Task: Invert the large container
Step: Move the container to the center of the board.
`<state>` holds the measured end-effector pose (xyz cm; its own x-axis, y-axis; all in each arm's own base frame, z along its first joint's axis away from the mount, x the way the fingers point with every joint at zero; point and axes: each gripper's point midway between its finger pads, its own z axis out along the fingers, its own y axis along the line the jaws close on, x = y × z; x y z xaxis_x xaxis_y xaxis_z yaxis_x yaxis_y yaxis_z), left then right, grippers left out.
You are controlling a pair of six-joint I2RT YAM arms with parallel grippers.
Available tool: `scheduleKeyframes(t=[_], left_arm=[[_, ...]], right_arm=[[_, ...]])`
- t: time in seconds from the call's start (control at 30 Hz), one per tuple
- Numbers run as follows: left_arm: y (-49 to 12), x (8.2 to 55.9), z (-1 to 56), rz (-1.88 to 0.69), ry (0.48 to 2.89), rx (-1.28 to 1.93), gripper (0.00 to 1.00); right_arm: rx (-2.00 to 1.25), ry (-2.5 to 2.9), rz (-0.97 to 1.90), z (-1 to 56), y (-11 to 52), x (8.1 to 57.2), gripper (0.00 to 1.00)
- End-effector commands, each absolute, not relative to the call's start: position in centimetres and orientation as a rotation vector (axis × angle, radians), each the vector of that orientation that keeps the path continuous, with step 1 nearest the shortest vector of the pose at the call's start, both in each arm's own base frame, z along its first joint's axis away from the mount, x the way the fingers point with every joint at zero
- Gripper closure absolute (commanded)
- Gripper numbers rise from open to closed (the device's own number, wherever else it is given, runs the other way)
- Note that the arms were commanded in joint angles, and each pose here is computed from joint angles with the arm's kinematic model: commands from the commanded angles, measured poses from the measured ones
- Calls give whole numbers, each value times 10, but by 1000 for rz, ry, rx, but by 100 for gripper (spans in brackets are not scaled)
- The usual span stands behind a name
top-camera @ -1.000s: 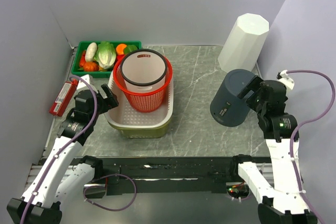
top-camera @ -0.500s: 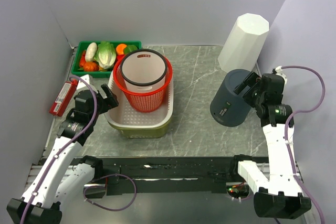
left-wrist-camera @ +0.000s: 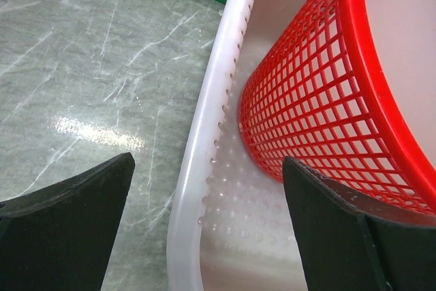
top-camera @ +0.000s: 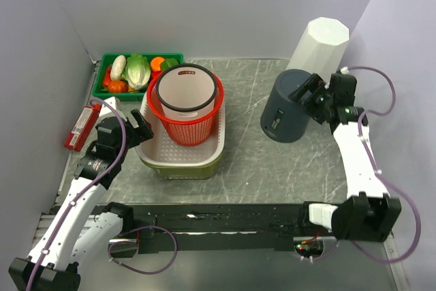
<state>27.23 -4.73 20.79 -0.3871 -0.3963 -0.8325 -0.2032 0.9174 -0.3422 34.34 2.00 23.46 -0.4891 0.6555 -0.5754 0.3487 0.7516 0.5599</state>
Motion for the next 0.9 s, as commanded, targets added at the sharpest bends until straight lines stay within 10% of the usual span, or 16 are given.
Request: scheduleKeyframes(t=[0.0,0.27,0.87], left_arm=[[-46,277,224,-222,1926,-425,4],[-47,276,226,-234,1919,-417,4],[-50,278,223,-241,1931,-404,4]], right_arm=[[501,2042,670,286,47,381,0],[217,1898,652,330,57,355,0],[388,2194,510,182,39,313,6]])
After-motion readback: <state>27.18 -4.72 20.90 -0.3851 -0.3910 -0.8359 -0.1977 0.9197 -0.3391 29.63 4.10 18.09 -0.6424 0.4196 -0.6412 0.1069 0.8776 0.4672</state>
